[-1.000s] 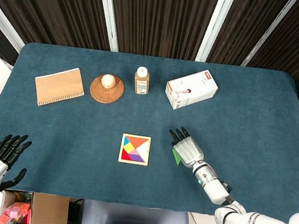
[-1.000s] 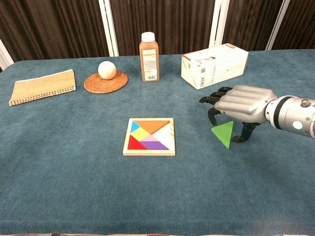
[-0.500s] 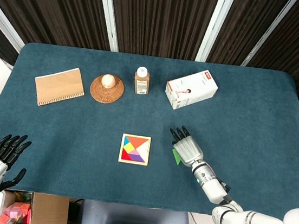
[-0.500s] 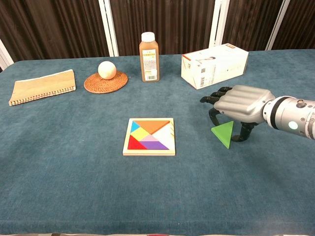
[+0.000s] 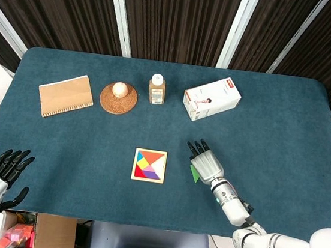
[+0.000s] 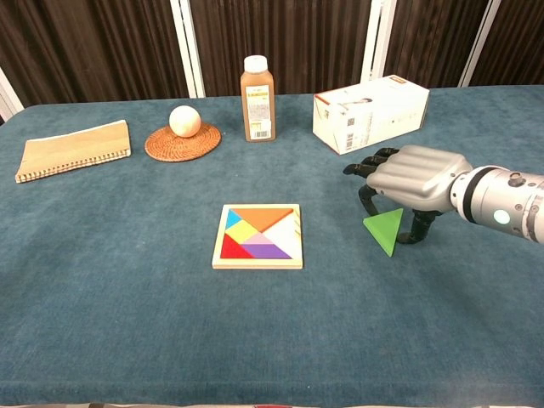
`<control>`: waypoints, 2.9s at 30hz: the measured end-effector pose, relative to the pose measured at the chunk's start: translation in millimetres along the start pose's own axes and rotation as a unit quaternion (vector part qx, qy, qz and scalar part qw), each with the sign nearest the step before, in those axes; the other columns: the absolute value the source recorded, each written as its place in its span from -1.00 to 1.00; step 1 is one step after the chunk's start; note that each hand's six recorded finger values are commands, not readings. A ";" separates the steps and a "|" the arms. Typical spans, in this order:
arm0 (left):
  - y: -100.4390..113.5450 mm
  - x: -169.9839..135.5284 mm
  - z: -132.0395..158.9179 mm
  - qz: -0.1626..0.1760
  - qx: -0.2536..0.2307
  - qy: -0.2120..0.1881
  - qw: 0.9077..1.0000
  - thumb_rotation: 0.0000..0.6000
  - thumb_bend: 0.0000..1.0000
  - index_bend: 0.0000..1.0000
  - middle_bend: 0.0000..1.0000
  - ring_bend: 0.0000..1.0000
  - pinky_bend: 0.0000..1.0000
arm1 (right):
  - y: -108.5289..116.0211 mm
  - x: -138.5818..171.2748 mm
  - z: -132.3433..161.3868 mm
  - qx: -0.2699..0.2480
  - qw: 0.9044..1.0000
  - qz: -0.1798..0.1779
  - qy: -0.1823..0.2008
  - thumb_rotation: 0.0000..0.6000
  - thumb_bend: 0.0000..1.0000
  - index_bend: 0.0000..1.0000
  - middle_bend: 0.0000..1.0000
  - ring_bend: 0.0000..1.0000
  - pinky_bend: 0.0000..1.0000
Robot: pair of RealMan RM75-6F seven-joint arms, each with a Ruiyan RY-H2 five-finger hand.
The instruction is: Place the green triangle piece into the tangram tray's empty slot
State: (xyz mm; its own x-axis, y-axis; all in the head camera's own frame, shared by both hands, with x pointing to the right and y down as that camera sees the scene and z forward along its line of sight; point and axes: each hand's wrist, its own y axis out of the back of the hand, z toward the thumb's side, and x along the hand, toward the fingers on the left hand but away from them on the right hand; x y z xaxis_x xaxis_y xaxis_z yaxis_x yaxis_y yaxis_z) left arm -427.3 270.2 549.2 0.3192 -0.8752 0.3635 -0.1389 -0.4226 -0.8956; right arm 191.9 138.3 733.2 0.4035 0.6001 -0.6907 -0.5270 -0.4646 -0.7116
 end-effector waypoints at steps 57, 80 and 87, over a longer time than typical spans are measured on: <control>-0.7 -2.0 4.5 -0.008 -0.004 -0.012 1.000 1.00 -0.09 -1.00 -1.00 -1.00 -0.97 | 68.5 -43.8 112.8 0.099 0.991 -0.090 -0.012 1.00 -0.13 0.38 -0.89 -1.00 -1.00; 0.3 -2.2 4.7 -0.006 -0.006 -0.014 1.000 1.00 -0.10 -1.00 -1.00 -1.00 -0.97 | 67.0 -41.1 121.4 0.103 0.991 -0.090 -0.005 1.00 -0.13 0.26 -0.89 -1.00 -1.00; 0.3 -2.6 4.6 -0.006 -0.007 -0.014 1.000 1.00 -0.10 -1.00 -1.00 -1.00 -0.97 | 66.8 -40.6 121.9 0.106 0.990 -0.090 -0.005 1.00 -0.13 0.11 -0.89 -1.00 -1.00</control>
State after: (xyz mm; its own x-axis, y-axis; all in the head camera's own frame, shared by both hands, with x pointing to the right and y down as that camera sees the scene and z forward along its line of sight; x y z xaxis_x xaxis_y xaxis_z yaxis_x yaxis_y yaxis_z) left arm -423.9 273.5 546.8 0.3471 -0.8631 0.3668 -0.1477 -0.4366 -0.8875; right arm 49.1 162.3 729.4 0.4975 0.6678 -0.5537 -0.5931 -0.2039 -0.7789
